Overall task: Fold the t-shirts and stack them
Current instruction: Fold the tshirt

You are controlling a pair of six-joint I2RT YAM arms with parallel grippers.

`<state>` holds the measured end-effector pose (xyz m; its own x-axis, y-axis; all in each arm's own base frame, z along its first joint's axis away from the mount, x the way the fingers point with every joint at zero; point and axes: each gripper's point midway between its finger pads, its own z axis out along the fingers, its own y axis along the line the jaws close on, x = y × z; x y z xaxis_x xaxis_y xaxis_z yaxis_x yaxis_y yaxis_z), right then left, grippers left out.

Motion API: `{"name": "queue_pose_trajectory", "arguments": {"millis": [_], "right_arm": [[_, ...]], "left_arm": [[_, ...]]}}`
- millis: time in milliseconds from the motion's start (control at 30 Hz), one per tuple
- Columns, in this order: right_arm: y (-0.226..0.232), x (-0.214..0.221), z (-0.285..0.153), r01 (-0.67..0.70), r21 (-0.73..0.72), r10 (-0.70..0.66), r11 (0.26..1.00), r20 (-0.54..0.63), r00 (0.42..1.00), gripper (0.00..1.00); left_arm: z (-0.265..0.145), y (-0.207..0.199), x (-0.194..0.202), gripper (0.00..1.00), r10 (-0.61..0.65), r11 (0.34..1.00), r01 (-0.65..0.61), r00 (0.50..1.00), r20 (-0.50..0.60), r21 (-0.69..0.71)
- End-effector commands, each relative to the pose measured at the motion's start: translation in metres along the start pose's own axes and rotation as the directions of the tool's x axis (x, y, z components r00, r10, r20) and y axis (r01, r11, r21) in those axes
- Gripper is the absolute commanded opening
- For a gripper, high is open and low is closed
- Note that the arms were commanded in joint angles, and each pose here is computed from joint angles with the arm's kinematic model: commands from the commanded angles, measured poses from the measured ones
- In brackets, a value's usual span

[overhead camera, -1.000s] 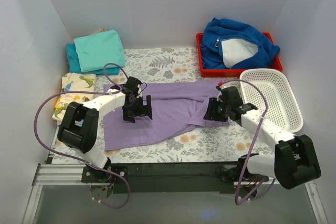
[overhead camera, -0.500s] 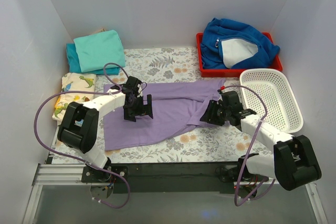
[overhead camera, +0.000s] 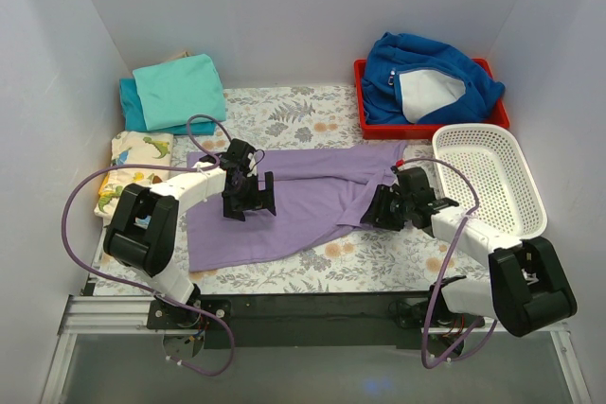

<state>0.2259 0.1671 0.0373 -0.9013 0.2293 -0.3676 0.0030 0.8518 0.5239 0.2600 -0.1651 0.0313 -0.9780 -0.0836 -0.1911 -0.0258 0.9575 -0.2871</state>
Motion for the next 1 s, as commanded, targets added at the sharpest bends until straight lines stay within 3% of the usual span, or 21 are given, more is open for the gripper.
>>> {"name": "queue_pose_trajectory", "arguments": {"millis": [0,100,200,233,333,567,967], "right_arm": [[0.005,-0.005,0.004,0.01,-0.023,-0.009,1.0,0.029,1.0,0.52],[0.007,-0.005,0.007,0.013,-0.042,-0.012,0.999,0.03,0.999,0.47],[0.011,-0.005,0.007,0.017,-0.064,-0.015,0.998,0.032,0.999,0.3],[0.014,-0.007,0.007,0.021,-0.08,-0.018,0.997,0.039,0.999,0.15],[0.022,-0.012,0.005,0.043,-0.11,-0.037,0.993,0.048,0.998,0.02],[0.058,-0.057,-0.011,0.145,-0.183,-0.112,0.972,0.181,0.977,0.01],[0.083,-0.109,0.026,0.237,-0.184,-0.203,0.954,0.184,0.962,0.01]], "left_arm": [[-0.003,-0.006,0.001,0.97,0.01,0.999,-0.011,1.0,0.017,0.032],[-0.003,-0.005,0.001,0.97,0.01,0.999,-0.011,1.0,0.016,0.031],[-0.004,-0.006,0.0,0.97,0.009,0.999,-0.01,1.0,0.018,0.033],[-0.004,-0.006,0.001,0.97,0.008,0.999,-0.008,1.0,0.018,0.033],[-0.004,-0.005,0.0,0.97,0.009,1.0,-0.009,1.0,0.017,0.03],[-0.001,-0.004,0.0,0.97,0.009,1.0,-0.009,1.0,0.011,0.025],[-0.01,-0.002,-0.007,0.98,0.001,1.0,-0.001,0.998,0.058,0.0]]}}
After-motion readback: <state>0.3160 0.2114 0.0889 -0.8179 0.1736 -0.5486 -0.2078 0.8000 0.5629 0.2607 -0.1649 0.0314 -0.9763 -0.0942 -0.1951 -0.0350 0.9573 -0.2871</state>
